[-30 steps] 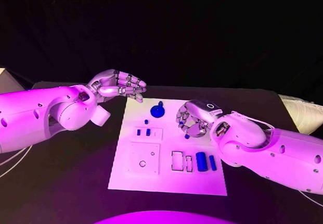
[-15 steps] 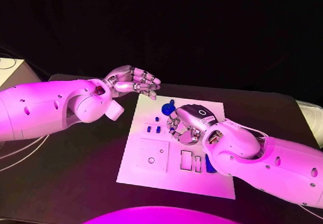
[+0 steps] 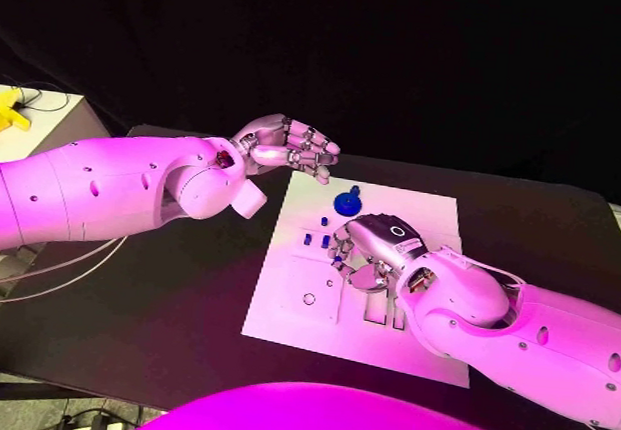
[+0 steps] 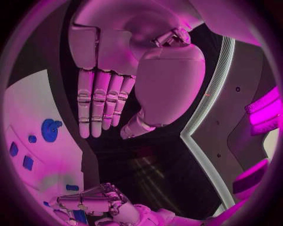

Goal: Assemble the parts on the task board

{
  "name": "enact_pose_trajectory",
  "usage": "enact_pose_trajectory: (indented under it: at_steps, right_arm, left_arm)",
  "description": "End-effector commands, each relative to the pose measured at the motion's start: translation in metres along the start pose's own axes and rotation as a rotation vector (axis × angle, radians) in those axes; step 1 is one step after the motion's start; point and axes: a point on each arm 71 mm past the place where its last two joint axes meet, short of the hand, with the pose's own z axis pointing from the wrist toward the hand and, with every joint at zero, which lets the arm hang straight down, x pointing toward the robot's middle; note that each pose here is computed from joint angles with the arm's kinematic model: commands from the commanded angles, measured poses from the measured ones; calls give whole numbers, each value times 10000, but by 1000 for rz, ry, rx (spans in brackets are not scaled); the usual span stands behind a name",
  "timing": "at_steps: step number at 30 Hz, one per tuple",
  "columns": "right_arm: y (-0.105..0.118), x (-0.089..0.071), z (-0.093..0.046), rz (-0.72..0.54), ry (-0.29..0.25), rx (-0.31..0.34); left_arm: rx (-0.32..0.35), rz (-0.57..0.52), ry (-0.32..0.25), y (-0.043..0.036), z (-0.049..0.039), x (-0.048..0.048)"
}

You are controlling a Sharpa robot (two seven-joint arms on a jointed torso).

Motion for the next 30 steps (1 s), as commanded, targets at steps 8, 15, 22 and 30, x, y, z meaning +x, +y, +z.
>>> enact_pose_trajectory:
  at_steps: [8,15,22,30]
  right_arm:
    - [14,118,-41,-3,3,-13]
    - [-18,155,-70,-1,2,-5]
    - [-37,207,-84,4,4,0]
    - [-40,260,-88,9,11,2]
  left_arm:
    - [16,-13,25,-13,20,36]
    - [16,-13,24,-12,19,33]
    - [15,-13,24,-10,20,30]
    - [14,-12,23,-8,20,25]
